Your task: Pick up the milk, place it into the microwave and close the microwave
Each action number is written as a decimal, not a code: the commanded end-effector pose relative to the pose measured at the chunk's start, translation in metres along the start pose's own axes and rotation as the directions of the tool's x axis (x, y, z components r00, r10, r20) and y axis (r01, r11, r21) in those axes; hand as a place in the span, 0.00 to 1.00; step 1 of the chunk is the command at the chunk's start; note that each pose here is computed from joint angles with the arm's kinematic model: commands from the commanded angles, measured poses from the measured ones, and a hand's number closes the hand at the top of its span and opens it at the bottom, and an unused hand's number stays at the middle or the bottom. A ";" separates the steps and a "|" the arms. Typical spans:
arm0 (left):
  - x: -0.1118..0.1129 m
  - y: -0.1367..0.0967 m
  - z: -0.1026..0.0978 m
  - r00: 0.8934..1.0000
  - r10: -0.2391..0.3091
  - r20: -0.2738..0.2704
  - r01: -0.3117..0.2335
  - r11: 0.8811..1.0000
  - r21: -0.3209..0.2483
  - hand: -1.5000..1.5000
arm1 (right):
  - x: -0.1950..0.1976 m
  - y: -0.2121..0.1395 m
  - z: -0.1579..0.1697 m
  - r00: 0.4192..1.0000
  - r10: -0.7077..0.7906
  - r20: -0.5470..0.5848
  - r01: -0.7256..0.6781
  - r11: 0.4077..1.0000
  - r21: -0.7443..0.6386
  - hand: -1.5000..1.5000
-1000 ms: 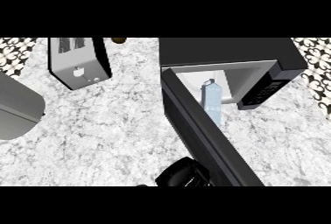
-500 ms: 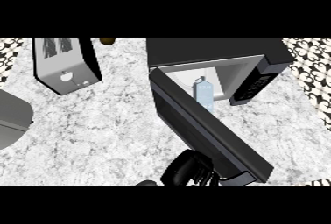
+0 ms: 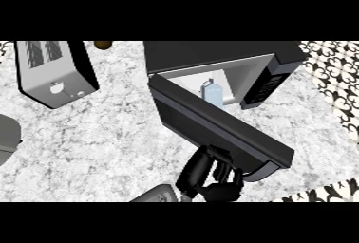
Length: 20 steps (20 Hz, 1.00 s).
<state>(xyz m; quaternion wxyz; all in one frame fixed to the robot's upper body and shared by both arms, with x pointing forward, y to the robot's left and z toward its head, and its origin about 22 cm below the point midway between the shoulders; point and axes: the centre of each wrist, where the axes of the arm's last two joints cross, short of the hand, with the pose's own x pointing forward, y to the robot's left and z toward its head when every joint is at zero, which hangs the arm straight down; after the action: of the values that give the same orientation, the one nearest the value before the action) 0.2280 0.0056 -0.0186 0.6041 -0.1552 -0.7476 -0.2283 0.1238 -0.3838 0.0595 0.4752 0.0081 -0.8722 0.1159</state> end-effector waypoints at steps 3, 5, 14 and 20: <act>0.016 0.012 -0.028 0.998 0.054 0.034 -0.056 0.995 0.083 1.00 | 0.007 -0.002 -0.013 0.998 -0.050 0.029 0.049 0.997 0.059 0.00; 0.021 0.018 -0.038 0.996 0.077 0.045 -0.082 0.991 0.107 1.00 | 0.013 -0.007 -0.017 0.998 -0.040 0.042 0.037 0.997 0.071 0.00; 0.028 0.040 -0.071 0.995 0.091 0.041 -0.097 0.979 0.178 1.00 | 0.021 -0.023 -0.029 1.000 -0.023 0.017 0.021 0.994 0.107 0.00; 0.032 0.049 -0.082 0.988 0.136 0.071 -0.148 0.967 0.206 1.00 | 0.027 -0.031 -0.039 0.999 -0.016 0.040 0.011 0.994 0.113 0.00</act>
<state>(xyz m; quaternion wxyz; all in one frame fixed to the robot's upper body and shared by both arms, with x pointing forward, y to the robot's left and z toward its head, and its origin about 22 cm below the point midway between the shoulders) 0.2920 0.0021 0.0134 0.6321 -0.1544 -0.7479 -0.1313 0.1433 -0.3980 0.1017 0.4582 0.0431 -0.8742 0.1549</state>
